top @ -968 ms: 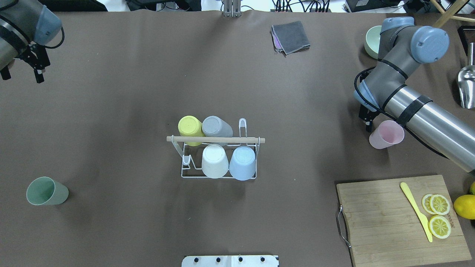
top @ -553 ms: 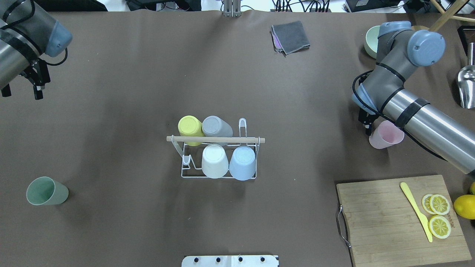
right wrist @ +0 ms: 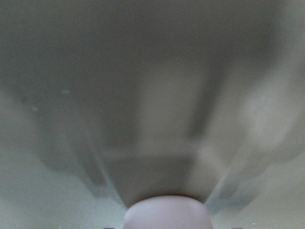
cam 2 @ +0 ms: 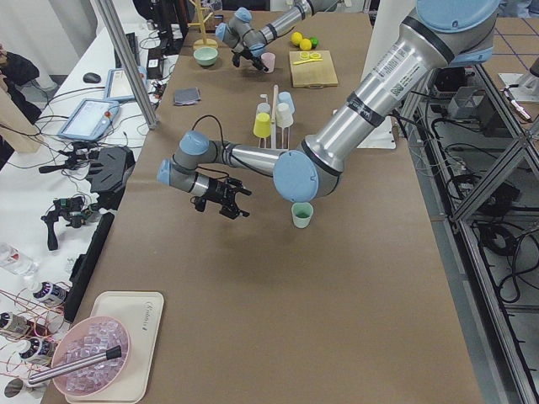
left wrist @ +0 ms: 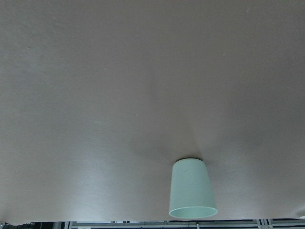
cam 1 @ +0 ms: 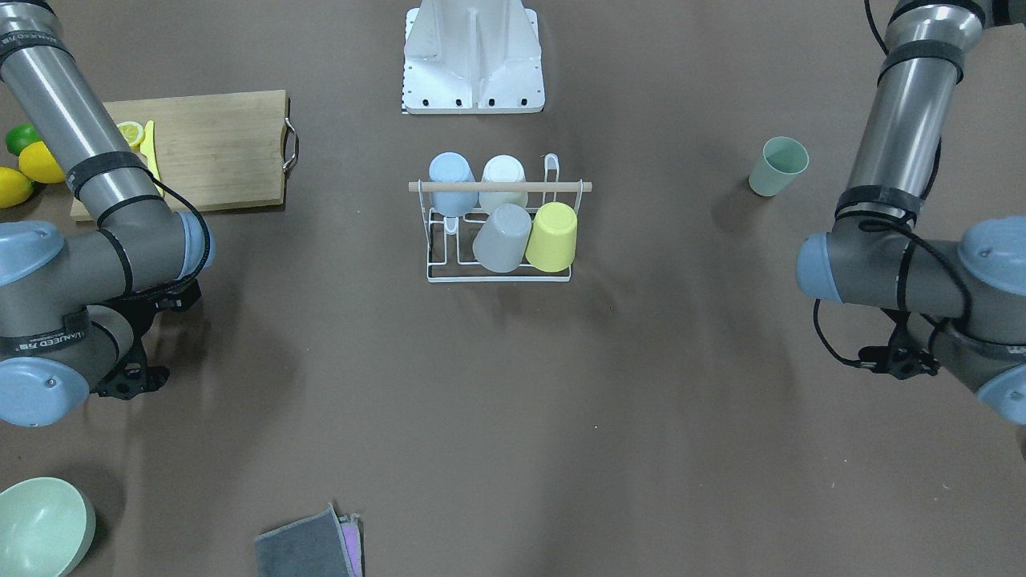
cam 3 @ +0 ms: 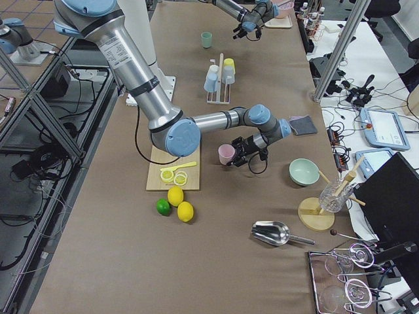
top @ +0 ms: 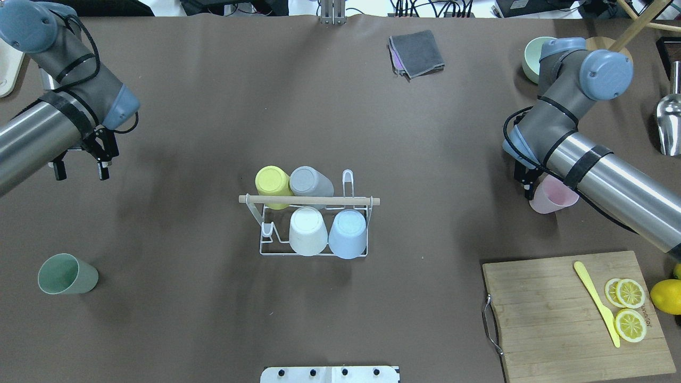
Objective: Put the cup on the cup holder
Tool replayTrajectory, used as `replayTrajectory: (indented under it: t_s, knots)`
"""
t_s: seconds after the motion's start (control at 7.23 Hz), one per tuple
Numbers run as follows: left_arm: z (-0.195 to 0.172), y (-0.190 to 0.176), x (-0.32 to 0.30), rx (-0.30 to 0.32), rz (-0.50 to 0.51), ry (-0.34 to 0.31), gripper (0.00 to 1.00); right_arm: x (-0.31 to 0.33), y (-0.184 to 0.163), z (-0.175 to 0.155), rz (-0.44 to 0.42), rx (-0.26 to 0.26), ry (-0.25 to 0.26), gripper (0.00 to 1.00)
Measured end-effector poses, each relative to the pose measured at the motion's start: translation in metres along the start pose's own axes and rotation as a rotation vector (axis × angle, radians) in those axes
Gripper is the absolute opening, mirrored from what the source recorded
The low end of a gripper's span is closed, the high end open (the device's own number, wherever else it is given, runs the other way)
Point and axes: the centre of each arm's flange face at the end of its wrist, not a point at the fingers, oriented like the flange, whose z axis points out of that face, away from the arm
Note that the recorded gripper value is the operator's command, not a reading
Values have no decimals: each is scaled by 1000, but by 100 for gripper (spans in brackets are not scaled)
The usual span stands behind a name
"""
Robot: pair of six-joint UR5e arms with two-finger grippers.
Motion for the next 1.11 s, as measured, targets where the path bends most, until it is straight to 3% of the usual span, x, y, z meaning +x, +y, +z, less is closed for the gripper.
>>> replayTrajectory:
  t_s: [0.28, 0.69, 1.11]
  knots:
    - [17, -7, -7, -22, -1, -18, 97, 2, -2, 3, 6, -8, -6, 35]
    - [32, -2, -28, -100, 24, -51, 97, 1, -2, 0, 5, -3, -14, 35]
    - [37, 5, -29, -135, 12, 8, 97, 9, 15, -48, -10, 79, -46, 36]
